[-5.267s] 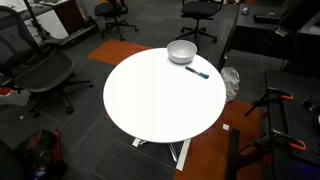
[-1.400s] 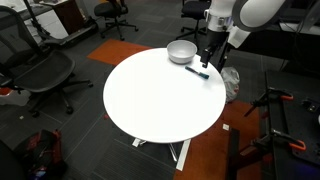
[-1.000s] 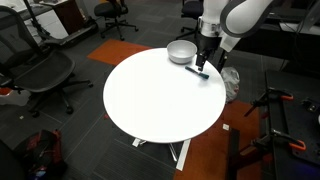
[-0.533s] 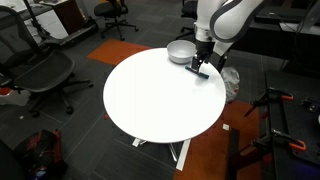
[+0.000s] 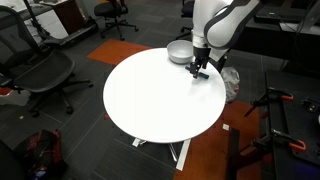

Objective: Put the marker in the bowl

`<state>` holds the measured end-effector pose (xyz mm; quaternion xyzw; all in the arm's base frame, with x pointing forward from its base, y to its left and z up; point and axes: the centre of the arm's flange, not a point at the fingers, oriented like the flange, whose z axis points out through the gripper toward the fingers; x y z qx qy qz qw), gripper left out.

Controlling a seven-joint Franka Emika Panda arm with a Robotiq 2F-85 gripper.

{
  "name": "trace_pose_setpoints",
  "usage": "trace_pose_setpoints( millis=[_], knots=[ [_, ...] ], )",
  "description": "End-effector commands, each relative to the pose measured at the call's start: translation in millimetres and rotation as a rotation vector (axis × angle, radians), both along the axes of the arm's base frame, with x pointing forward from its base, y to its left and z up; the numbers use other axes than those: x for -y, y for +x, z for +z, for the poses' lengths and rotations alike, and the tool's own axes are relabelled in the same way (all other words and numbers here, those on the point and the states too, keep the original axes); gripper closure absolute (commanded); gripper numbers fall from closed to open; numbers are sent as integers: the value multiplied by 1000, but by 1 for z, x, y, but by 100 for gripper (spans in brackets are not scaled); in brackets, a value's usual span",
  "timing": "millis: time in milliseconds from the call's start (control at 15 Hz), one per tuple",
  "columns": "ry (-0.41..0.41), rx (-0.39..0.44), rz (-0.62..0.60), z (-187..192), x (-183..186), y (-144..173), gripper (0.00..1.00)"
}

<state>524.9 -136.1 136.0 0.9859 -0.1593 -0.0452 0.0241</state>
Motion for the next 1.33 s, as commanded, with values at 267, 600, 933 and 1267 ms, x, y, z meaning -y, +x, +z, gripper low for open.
trace_pose_setpoints(
  millis=[267,600,933,1267],
  knots=[
    [21,10,5,-10,-3,7,72],
    [22,18,2,-5,1,13,98],
    [10,48,2,26,-3,4,95],
    [6,116,6,73,-3,-3,95]
  ],
)
